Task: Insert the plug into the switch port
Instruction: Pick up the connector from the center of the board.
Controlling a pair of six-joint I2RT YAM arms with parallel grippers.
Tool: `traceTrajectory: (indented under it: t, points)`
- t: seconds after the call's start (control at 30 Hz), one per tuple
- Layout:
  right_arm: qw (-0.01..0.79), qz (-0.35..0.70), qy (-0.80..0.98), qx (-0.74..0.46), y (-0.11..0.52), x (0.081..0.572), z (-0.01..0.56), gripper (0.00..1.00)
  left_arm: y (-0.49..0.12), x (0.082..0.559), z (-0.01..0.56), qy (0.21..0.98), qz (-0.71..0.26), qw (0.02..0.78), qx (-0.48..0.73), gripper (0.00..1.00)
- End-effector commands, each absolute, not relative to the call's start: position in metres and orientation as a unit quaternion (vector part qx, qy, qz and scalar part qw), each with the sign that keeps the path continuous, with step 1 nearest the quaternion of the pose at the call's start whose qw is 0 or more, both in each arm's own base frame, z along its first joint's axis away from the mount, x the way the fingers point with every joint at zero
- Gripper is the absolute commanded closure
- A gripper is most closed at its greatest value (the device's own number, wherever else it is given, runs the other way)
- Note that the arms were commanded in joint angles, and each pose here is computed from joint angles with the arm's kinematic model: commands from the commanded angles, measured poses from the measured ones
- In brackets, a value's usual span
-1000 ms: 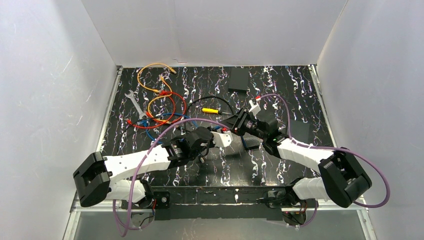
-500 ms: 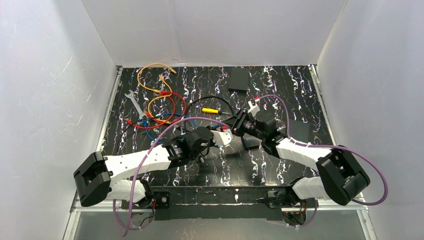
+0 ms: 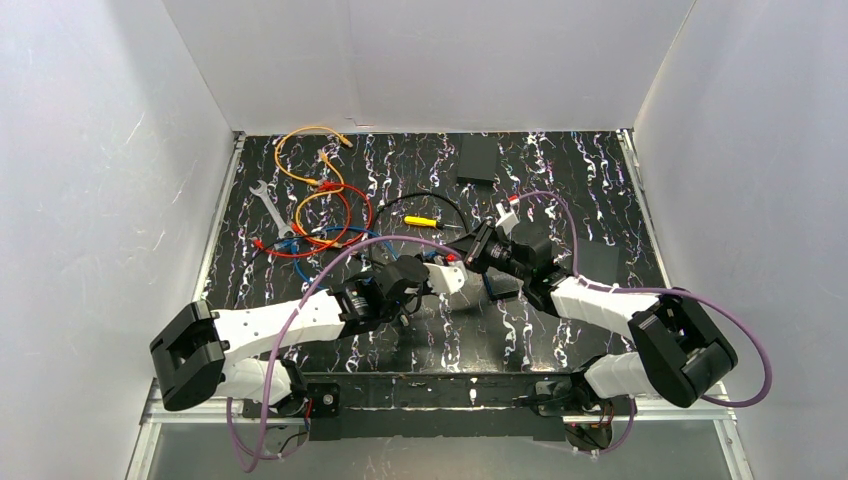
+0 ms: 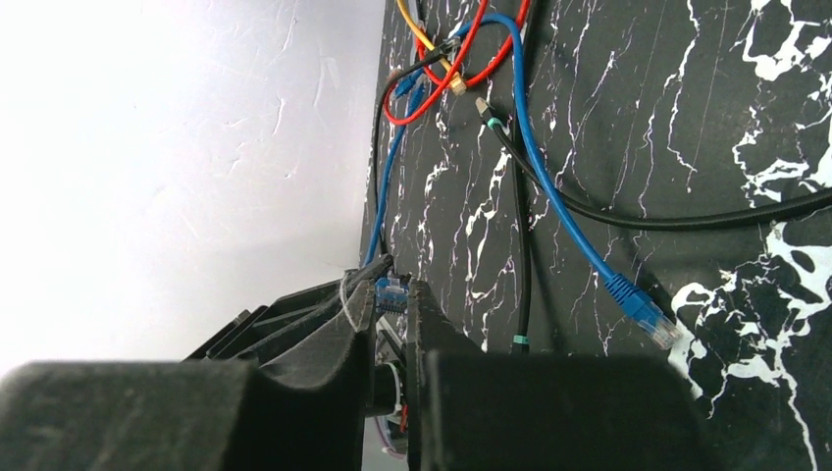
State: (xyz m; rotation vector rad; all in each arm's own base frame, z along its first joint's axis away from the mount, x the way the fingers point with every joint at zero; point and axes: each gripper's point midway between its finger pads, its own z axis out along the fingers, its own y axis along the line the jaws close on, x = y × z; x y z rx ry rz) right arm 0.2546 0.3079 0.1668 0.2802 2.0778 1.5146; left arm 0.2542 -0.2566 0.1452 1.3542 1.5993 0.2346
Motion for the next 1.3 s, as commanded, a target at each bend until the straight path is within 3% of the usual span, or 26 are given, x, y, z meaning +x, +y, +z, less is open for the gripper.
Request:
traceTrajectory:
  t: [0.0,0.03,0.13,0.33,0.53,0.87,1.03,1.27]
  points:
    - [0.296,0.581,0.756,0.063,0.313,0.254,0.179,0.94,-0.264,0.257,0.168,0.656,0.088,0.522,0.538,0.91]
    - [0.299,0.579,0.757,0.054,0.313,0.253,0.18,0.99,-0.264,0.256,0.169,0.657,0.086,0.523,0.537,0.84]
    - [0.308,0.574,0.759,0.02,0.315,0.254,0.182,0.99,-0.264,0.253,0.174,0.656,0.073,0.527,0.536,0.63]
    - [0.347,0.563,0.747,-0.07,0.319,0.258,0.197,0.99,-0.267,0.237,0.185,0.65,0.018,0.527,0.548,0.4]
    - [0.41,0.523,0.722,-0.192,0.313,0.259,0.214,0.99,-0.264,0.215,0.201,0.667,-0.089,0.504,0.541,0.34]
    - [0.528,0.47,0.627,-0.328,0.295,0.243,0.258,0.99,-0.271,0.201,0.246,0.67,-0.32,0.467,0.48,0.32]
    - [0.585,0.458,0.547,-0.387,0.289,0.224,0.278,0.99,-0.282,0.192,0.254,0.657,-0.386,0.446,0.469,0.32]
    - [0.596,0.457,0.467,-0.467,0.291,0.199,0.288,0.99,-0.29,0.183,0.263,0.632,-0.434,0.437,0.471,0.32]
